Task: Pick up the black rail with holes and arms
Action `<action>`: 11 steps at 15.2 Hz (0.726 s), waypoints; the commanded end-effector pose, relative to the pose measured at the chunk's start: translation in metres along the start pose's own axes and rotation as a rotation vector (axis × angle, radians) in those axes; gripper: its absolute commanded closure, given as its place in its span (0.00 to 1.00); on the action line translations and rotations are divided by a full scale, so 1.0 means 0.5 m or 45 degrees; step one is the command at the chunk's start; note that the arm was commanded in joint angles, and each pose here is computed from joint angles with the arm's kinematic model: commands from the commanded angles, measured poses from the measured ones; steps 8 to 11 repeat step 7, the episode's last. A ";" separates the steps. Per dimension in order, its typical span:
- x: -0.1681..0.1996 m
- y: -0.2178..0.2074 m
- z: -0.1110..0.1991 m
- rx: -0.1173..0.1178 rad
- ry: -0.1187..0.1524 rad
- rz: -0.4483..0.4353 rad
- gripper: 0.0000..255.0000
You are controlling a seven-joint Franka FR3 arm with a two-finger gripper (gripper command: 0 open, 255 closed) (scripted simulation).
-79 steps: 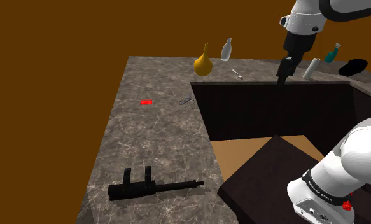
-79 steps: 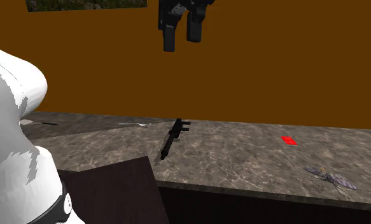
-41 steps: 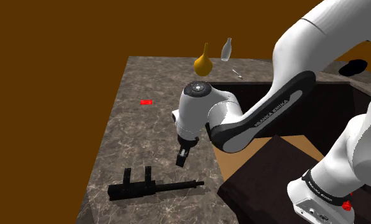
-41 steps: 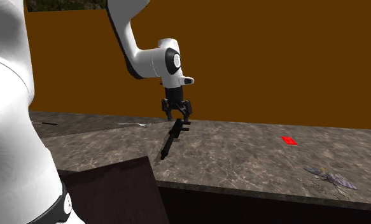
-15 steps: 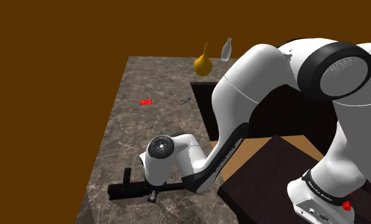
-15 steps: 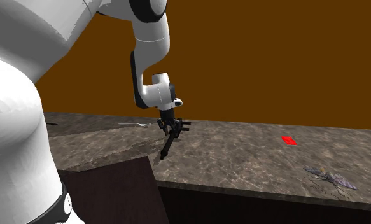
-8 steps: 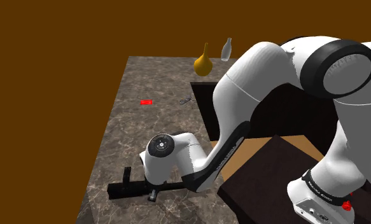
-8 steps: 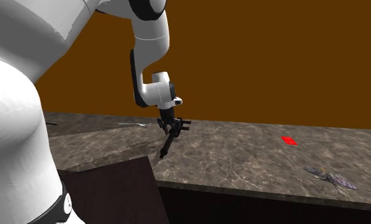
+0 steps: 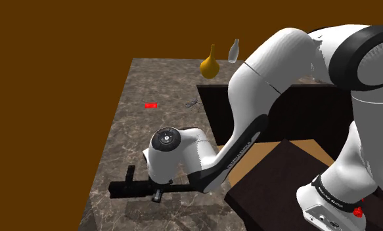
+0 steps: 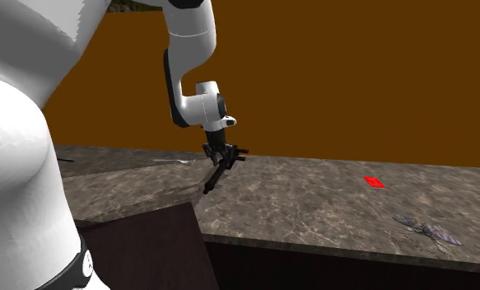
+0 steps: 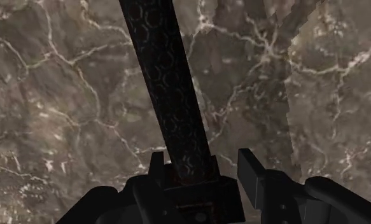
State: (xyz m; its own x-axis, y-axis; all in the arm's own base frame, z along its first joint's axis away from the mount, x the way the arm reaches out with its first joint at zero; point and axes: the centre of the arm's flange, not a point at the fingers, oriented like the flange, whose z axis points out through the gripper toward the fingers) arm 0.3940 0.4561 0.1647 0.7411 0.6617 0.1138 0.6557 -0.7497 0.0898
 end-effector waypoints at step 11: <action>0.008 0.004 -0.066 0.000 0.001 0.000 1.00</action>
